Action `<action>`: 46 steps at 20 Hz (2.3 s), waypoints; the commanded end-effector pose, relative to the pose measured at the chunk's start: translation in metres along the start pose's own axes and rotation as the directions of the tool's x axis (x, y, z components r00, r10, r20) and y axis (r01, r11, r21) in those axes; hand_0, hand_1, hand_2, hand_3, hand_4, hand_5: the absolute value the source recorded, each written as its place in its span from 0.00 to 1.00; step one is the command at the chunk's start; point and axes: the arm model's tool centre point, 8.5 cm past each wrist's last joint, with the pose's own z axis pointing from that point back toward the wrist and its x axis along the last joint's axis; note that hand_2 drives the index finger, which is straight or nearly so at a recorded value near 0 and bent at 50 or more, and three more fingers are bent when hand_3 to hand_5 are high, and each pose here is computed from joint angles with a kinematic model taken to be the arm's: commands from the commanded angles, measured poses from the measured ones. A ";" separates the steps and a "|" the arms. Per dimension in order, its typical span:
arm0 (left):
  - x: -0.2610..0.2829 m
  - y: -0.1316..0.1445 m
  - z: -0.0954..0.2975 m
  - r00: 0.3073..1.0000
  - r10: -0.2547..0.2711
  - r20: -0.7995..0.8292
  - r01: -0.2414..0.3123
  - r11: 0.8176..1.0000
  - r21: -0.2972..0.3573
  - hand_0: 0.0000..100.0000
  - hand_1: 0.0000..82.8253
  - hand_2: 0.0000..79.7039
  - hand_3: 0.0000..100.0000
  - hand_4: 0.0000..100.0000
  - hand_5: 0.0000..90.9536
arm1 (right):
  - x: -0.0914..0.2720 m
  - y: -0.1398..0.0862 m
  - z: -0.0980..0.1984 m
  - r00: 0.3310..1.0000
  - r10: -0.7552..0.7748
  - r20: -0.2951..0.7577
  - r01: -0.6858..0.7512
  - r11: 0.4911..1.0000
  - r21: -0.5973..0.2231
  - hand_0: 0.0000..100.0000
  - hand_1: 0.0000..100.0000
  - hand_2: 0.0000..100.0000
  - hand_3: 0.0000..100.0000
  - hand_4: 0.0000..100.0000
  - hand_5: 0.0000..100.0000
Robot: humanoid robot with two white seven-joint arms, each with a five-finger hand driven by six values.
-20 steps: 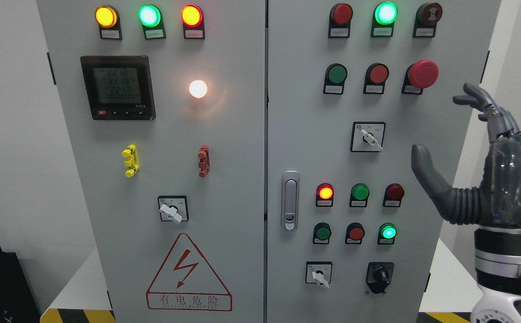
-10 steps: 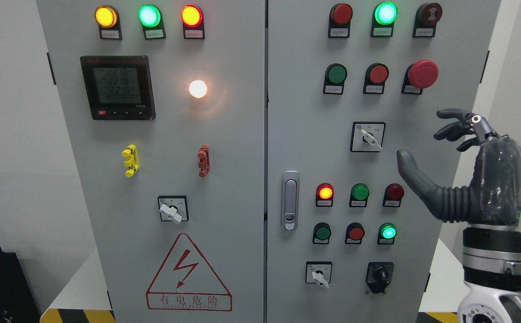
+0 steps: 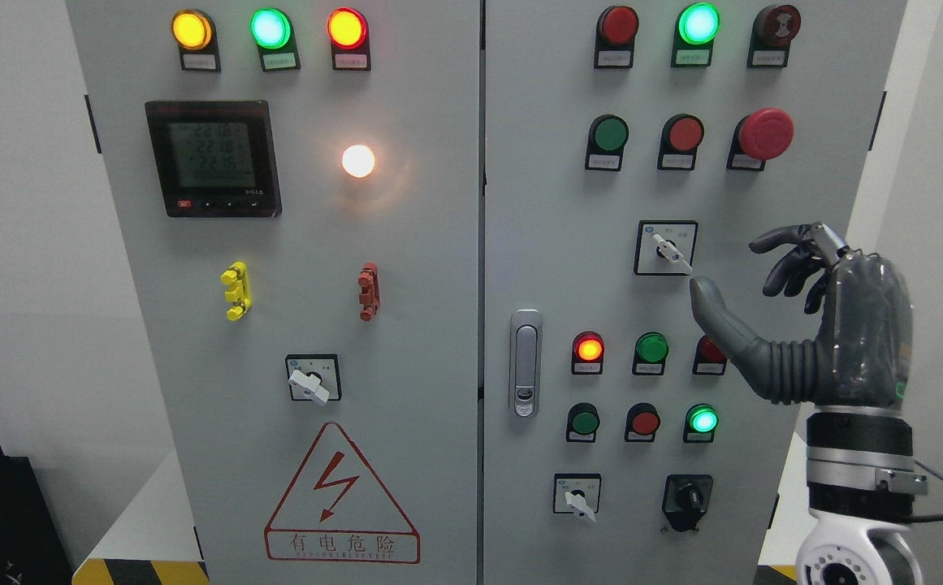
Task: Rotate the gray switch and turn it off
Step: 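Reach the right hand's fingers to the white rotary switch knob, then close the right hand's fingers around the rotary switch knob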
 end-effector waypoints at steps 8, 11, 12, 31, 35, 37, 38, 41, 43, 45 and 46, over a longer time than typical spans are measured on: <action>0.015 0.000 -0.001 0.999 0.030 0.034 -0.031 1.000 0.001 0.12 0.47 0.00 0.00 0.00 0.00 | 0.007 0.021 -0.001 0.996 -0.035 -0.077 0.037 0.999 0.028 0.01 0.51 0.52 0.92 0.95 1.00; 0.015 0.000 -0.001 0.999 0.027 0.034 -0.028 1.000 0.001 0.12 0.47 0.00 0.00 0.00 0.00 | 0.007 0.026 -0.002 0.995 -0.032 -0.093 0.036 0.999 0.038 0.03 0.50 0.52 0.92 0.95 1.00; 0.015 -0.001 -0.001 0.999 0.029 0.034 -0.029 1.000 -0.001 0.12 0.47 0.00 0.00 0.00 0.00 | 0.007 0.026 -0.002 0.995 -0.029 -0.096 0.033 0.999 0.034 0.04 0.50 0.53 0.92 0.95 1.00; 0.015 0.000 -0.001 0.999 0.029 0.034 -0.029 1.000 0.001 0.12 0.47 0.00 0.00 0.00 0.00 | 0.002 0.035 -0.011 0.991 -0.014 -0.136 0.021 0.998 0.051 0.04 0.49 0.55 0.91 0.94 1.00; 0.015 0.000 -0.001 0.999 0.029 0.034 -0.029 1.000 0.001 0.12 0.47 0.00 0.00 0.00 0.00 | 0.000 0.038 -0.014 0.990 -0.013 -0.141 0.021 0.998 0.057 0.04 0.48 0.56 0.91 0.94 1.00; 0.015 0.000 -0.001 0.999 0.029 0.034 -0.029 1.000 0.001 0.12 0.47 0.00 0.00 0.00 0.00 | 0.001 0.038 -0.015 0.990 -0.014 -0.141 0.022 0.998 0.058 0.04 0.48 0.57 0.92 0.94 1.00; 0.015 0.000 -0.001 0.999 0.029 0.034 -0.029 1.000 0.001 0.12 0.47 0.00 0.00 0.00 0.00 | 0.001 0.038 -0.015 0.990 -0.013 -0.140 0.022 0.998 0.059 0.05 0.48 0.57 0.92 0.94 1.00; 0.015 0.000 -0.001 0.999 0.030 0.034 -0.031 1.000 0.001 0.12 0.47 0.00 0.00 0.00 0.00 | -0.001 0.040 -0.016 0.990 -0.011 -0.142 0.021 0.998 0.067 0.05 0.47 0.58 0.92 0.94 1.00; 0.015 0.000 -0.001 0.999 0.029 0.034 -0.029 1.000 0.001 0.12 0.47 0.00 0.00 0.00 0.00 | -0.002 0.042 -0.017 0.989 -0.009 -0.150 0.020 0.997 0.073 0.05 0.47 0.58 0.92 0.94 1.00; 0.015 0.000 -0.001 0.999 0.029 0.034 -0.029 1.000 0.001 0.12 0.47 0.00 0.00 0.00 0.00 | -0.003 0.042 -0.018 0.988 -0.007 -0.157 0.019 0.997 0.071 0.06 0.47 0.59 0.92 0.94 1.00; 0.015 0.000 -0.001 0.999 0.029 0.034 -0.029 1.000 0.001 0.12 0.47 0.00 0.00 0.00 0.00 | -0.005 0.042 -0.017 0.987 -0.005 -0.160 0.017 0.997 0.072 0.06 0.47 0.59 0.92 0.94 1.00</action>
